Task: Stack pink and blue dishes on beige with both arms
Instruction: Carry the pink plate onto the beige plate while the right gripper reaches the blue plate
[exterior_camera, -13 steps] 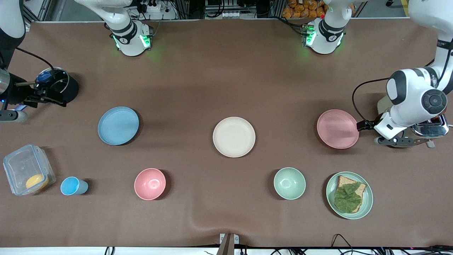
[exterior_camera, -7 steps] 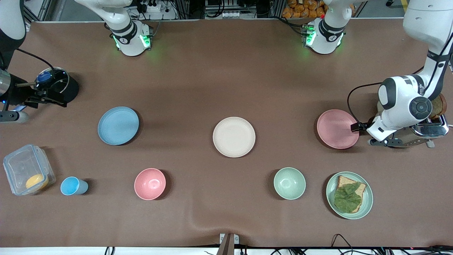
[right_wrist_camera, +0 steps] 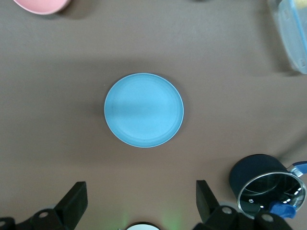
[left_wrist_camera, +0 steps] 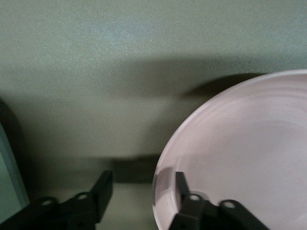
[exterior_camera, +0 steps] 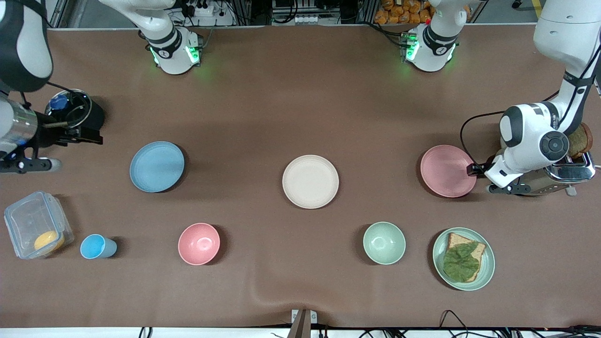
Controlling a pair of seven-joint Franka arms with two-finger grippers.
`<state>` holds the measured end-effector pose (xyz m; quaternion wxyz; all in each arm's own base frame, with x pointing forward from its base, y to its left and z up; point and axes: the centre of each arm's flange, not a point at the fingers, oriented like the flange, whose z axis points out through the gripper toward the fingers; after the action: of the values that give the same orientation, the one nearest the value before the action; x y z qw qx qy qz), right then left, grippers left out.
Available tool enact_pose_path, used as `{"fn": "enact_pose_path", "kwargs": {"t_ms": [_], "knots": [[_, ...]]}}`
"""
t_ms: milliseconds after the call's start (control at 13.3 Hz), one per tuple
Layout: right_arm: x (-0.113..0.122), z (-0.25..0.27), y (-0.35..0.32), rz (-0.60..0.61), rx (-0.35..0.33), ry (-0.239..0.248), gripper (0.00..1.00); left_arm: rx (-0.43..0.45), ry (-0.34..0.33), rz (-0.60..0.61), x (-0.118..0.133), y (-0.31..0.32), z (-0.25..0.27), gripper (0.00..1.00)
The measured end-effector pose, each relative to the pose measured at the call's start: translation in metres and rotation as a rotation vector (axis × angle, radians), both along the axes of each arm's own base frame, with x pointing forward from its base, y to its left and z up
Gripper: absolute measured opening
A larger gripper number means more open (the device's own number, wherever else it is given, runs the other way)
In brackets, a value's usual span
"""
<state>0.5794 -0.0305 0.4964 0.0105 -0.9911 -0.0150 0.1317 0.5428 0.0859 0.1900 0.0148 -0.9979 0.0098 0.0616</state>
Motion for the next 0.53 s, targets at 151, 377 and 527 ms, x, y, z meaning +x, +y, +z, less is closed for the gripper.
{"fn": "enact_pose_path", "kwargs": {"t_ms": [151, 377, 527], "knots": [[0.003, -0.015, 0.000, 0.000, 0.002, 0.021, 1.00, -0.006, 0.003, 0.007, 0.000, -0.001, -0.002, 0.49], [0.007, -0.029, -0.007, -0.011, 0.003, 0.030, 1.00, -0.024, 0.000, 0.026, 0.000, -0.004, -0.002, 0.14], [0.009, -0.042, -0.017, -0.027, 0.005, 0.044, 1.00, -0.046, -0.017, 0.054, 0.003, -0.008, 0.006, 0.08]]}}
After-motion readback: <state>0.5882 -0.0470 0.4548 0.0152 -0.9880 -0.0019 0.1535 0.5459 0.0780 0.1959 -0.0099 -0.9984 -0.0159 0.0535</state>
